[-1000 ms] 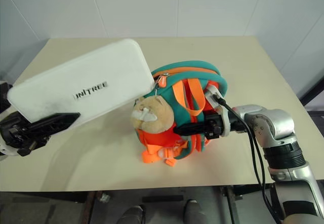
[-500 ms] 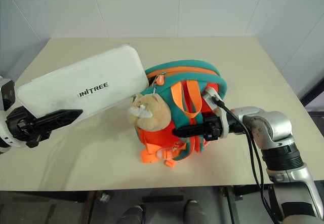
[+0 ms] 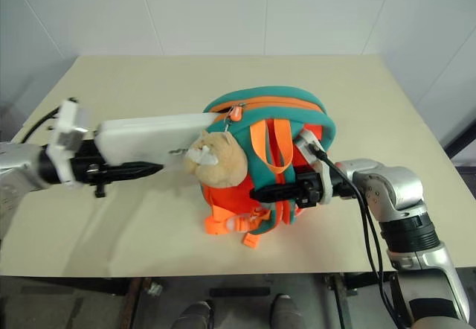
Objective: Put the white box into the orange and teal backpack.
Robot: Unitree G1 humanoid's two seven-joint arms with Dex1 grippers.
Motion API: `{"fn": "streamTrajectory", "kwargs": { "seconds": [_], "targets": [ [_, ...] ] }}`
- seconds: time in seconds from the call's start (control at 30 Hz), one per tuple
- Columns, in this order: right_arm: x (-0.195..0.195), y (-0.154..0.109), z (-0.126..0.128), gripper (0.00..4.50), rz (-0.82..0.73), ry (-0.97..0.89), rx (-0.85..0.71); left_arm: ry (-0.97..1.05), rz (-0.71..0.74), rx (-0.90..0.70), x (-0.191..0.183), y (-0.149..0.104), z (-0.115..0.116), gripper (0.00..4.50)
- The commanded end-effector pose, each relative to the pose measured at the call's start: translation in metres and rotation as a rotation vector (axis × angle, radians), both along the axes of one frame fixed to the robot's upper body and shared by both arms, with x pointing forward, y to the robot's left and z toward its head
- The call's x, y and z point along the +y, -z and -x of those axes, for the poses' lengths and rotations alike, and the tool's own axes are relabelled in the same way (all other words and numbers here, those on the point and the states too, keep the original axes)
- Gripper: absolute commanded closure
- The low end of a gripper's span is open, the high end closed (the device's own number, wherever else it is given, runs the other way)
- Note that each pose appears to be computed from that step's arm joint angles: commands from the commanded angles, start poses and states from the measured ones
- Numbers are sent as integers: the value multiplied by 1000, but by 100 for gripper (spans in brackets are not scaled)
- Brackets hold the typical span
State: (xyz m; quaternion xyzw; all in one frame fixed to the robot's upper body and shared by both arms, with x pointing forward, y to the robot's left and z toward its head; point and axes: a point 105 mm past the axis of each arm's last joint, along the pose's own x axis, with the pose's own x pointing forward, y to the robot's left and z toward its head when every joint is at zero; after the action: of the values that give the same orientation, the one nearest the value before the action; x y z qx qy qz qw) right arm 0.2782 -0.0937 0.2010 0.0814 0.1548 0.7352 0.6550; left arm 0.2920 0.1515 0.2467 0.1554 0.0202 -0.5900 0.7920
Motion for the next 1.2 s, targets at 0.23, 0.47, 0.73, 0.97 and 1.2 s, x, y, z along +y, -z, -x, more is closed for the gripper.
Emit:
{"fn": "streamTrajectory", "kwargs": {
  "seconds": [0.23,0.47,0.73,0.97,1.2],
  "targets": [
    [7,-5,3,448,-21,-20,-50,257,-118,40,-95,-3,-16,304],
    [4,-4,8,450,-35,4,-43,234,-68,5,-107,-9,-26,269],
    [2,0,12,450,-34,26,-19,221,6,-94,-68,-27,-12,40],
    [1,2,7,450,-26,30,-15,215,-37,-176,-23,-44,2,7],
    [1,4,3,450,-20,30,-24,224,71,-176,-19,-65,31,7]
  ]
}}
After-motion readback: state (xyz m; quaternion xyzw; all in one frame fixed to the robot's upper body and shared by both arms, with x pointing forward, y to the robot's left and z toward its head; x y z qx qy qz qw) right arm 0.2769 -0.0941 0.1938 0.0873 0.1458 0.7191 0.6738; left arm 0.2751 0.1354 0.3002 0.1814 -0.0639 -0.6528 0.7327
